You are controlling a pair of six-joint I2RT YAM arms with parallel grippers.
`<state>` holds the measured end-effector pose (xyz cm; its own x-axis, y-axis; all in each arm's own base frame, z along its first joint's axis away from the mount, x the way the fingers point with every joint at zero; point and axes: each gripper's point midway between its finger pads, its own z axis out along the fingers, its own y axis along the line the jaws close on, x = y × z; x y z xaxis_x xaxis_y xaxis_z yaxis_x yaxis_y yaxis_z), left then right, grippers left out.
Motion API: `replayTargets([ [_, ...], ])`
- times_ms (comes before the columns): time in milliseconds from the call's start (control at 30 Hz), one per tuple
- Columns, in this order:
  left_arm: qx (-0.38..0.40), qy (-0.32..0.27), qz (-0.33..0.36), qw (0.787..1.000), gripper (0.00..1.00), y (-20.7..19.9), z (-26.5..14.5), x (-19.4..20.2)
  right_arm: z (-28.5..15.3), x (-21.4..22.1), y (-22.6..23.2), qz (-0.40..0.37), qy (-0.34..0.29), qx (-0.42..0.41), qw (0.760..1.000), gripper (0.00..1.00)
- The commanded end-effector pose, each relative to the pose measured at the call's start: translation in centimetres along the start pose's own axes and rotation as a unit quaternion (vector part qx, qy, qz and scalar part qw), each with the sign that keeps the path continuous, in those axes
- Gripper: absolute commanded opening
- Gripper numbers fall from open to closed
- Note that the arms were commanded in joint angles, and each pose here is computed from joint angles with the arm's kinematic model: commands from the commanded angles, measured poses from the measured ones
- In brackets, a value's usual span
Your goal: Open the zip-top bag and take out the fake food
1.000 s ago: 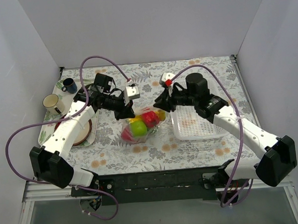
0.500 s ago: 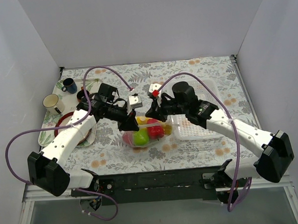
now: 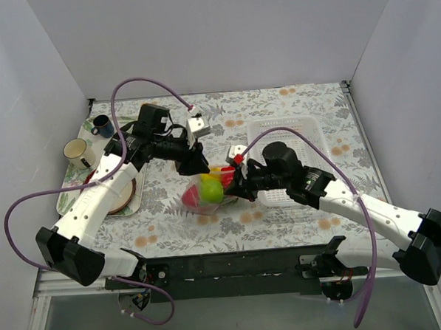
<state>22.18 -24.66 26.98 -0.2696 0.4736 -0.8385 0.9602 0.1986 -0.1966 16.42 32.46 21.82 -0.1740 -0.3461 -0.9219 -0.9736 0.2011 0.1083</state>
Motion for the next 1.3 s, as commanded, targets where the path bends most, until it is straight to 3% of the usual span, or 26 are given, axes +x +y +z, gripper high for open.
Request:
replayTargets([
  [0, -0.179, -0.029, -0.016, 0.983, 0.22, 7.2, -1.8, -2.2, -1.0, -0.2, 0.2, 0.004, -0.011, 0.018, 1.0, 0.04],
  [33, -0.253, -0.015, -0.027, 0.967, 0.22, 10.1, -2.7, -1.3, -1.1, -0.2, 0.0, 0.004, -0.011, 0.023, 1.0, 0.04],
  [133, -0.364, 0.025, -0.054, 0.929, 0.21, 15.6, -2.7, 3.2, -1.0, -0.8, -0.8, -0.006, -0.013, 0.04, 0.999, 0.03],
  [200, -0.382, 0.045, -0.076, 0.92, 0.21, 17.3, -1.9, 6.1, -1.0, -2.3, -2.1, -0.021, -0.029, 0.071, 0.997, 0.02],
  [333, -0.311, 0.081, -0.148, 0.935, 0.22, 17.2, 1.3, 10.4, -0.9, -4.4, -5.9, -0.033, -0.055, 0.163, 0.985, 0.02],
  [367, -0.263, 0.079, -0.169, 0.946, 0.23, 16.0, 2.7, 10.5, -0.8, -4.6, -6.5, -0.034, -0.055, 0.176, 0.982, 0.04],
  [467, -0.219, 0.061, -0.205, 0.952, 0.24, 14.4, 3.5, 9.4, 0.1, -4.9, -8.4, -0.044, -0.04, 0.204, 0.977, 0.04],
  [700, -0.214, 0.014, -0.181, 0.96, 0.36, 12.7, 1.1, 4.6, 3.9, -3.2, -14.2, -0.032, -0.003, 0.239, 0.971, 0.04],
  [867, -0.241, -0.016, -0.129, 0.962, 0.47, 11.5, -2.5, 0.4, 5.6, 3.3, -17.2, 0.006, 0.117, 0.265, 0.957, 0.01],
  [933, -0.22, -0.012, -0.134, 0.966, 0.5, 9.9, -2.8, 0.3, 5.2, 4.7, -17.5, 0.017, 0.134, 0.282, 0.95, 0.01],
  [1033, -0.185, 0.013, -0.169, 0.968, 0.5, 8.1, -1.9, 2.9, 4.3, 6.1, -17.0, 0.028, 0.146, 0.29, 0.945, 0.01],
  [1133, -0.182, 0.04, -0.207, 0.96, 0.5, 7.3, -0.6, 7.3, 4.2, 7.1, -15.6, 0.036, 0.162, 0.273, 0.948, 0.01],
  [1267, -0.193, 0.048, -0.235, 0.952, 0.48, 7.3, 0.2, 9.7, 5.1, 9.0, -13.7, 0.041, 0.189, 0.239, 0.951, 0.01],
])
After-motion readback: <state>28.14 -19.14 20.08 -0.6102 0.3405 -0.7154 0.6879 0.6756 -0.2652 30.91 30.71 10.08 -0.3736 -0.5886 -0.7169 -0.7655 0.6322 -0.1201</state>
